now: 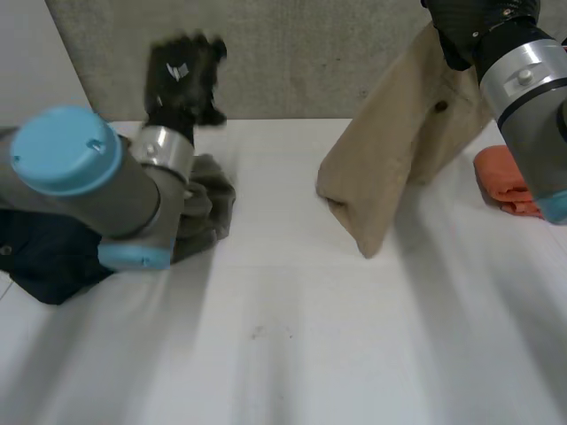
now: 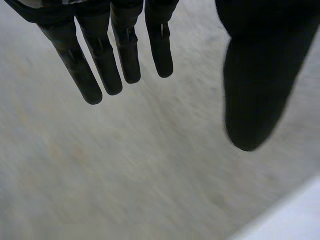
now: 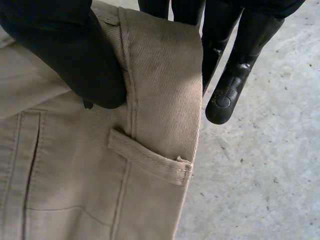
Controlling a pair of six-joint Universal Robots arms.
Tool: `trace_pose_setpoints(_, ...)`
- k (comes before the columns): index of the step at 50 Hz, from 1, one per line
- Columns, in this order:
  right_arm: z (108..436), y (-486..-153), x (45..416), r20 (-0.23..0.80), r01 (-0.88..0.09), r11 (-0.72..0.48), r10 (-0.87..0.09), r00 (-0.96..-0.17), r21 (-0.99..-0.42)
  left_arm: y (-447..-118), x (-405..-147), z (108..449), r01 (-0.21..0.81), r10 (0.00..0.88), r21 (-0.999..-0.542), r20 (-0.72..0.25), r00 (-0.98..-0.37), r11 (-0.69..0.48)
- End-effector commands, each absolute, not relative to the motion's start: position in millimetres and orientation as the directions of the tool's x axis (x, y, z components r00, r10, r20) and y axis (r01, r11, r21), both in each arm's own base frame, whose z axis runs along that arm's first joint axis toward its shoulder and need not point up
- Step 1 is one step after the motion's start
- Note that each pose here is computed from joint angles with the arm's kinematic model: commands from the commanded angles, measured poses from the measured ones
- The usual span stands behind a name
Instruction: Fold the laundry.
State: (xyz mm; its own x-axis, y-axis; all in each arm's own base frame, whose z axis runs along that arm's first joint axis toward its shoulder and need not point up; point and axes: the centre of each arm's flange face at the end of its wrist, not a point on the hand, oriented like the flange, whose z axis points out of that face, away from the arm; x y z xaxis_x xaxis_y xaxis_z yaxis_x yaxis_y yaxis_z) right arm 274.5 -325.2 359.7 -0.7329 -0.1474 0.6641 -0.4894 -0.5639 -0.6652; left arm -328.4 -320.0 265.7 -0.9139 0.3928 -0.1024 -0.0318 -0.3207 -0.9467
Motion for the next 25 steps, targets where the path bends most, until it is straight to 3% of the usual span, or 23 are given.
trace_pose_setpoints(1,362.7,-299.8,273.2,0.673,-0.507,-0.504,-0.225,-0.705,-0.699,-277.5,-330.9,210.2,-0.114,0.47,-0.988,0.152,-0.87,0.108)
trace_pose_setpoints(8,359.1,-286.5,277.0,0.671,-0.529,-0.452,-0.251,-0.698,-0.719,-235.2,-336.6,181.8,-0.178,0.437,-0.912,0.34,-0.833,0.369)
trace_pose_setpoints(16,366.6,-264.8,290.1,0.666,-0.519,-0.456,-0.26,-0.699,-0.723,-208.6,-336.6,162.9,-0.194,0.4,-0.855,0.411,-0.819,0.481)
trace_pose_setpoints(25,382.4,-231.7,305.9,0.656,-0.476,-0.501,-0.28,-0.701,-0.723,-210.1,-342.1,129.0,-0.255,0.315,-0.776,0.498,-0.808,0.576)
